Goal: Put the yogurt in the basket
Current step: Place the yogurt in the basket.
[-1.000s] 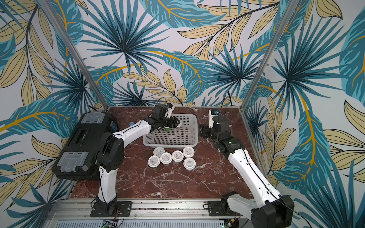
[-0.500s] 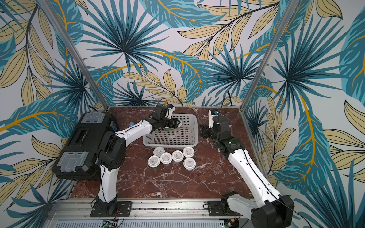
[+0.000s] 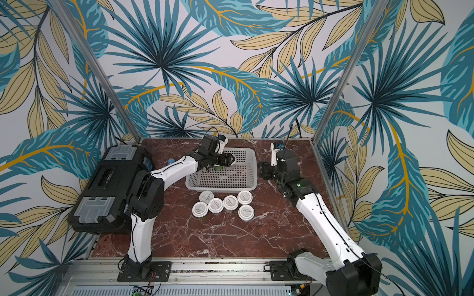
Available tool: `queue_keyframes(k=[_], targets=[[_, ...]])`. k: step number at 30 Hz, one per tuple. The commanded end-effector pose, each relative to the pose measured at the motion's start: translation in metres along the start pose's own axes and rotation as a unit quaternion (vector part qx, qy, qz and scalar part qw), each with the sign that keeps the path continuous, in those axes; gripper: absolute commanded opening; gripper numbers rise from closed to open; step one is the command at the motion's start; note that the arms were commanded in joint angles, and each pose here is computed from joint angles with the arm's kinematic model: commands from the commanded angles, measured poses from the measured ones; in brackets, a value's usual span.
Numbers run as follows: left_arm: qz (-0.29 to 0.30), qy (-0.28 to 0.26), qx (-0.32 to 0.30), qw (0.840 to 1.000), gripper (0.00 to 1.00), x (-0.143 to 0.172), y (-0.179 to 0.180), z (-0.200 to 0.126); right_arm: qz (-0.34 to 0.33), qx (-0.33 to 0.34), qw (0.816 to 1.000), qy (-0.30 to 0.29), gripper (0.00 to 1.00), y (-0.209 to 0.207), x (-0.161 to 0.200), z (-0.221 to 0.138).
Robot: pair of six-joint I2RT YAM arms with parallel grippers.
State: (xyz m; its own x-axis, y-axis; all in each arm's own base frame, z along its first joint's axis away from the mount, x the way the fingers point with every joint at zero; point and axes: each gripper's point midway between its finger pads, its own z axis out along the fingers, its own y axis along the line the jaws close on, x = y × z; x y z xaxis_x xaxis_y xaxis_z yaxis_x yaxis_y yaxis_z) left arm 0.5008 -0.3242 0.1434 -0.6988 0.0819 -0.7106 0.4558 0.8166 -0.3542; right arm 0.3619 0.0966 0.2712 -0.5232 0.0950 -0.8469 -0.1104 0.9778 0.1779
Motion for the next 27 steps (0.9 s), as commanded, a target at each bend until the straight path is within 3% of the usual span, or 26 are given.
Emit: queue_keyframes(k=[1, 16, 23, 27], targets=[[0.015, -0.02, 0.016, 1.0, 0.71, -0.02, -0.012, 0.002, 0.003, -0.002, 1.0, 0.006, 0.78, -0.001, 0.007, 0.004], [0.027, -0.018, 0.008, 0.999, 0.7, -0.02, -0.016, 0.003, 0.003, -0.002, 1.0, 0.007, 0.78, -0.001, 0.008, 0.005], [0.036, -0.062, -0.008, 0.997, 0.7, -0.032, -0.014, -0.019, 0.001, -0.004, 1.0, 0.012, 0.78, 0.0, 0.009, 0.007], [0.049, -0.12, -0.017, 0.991, 0.71, -0.048, -0.021, -0.051, -0.003, -0.01, 1.0, 0.02, 0.79, 0.002, 0.011, 0.009]])
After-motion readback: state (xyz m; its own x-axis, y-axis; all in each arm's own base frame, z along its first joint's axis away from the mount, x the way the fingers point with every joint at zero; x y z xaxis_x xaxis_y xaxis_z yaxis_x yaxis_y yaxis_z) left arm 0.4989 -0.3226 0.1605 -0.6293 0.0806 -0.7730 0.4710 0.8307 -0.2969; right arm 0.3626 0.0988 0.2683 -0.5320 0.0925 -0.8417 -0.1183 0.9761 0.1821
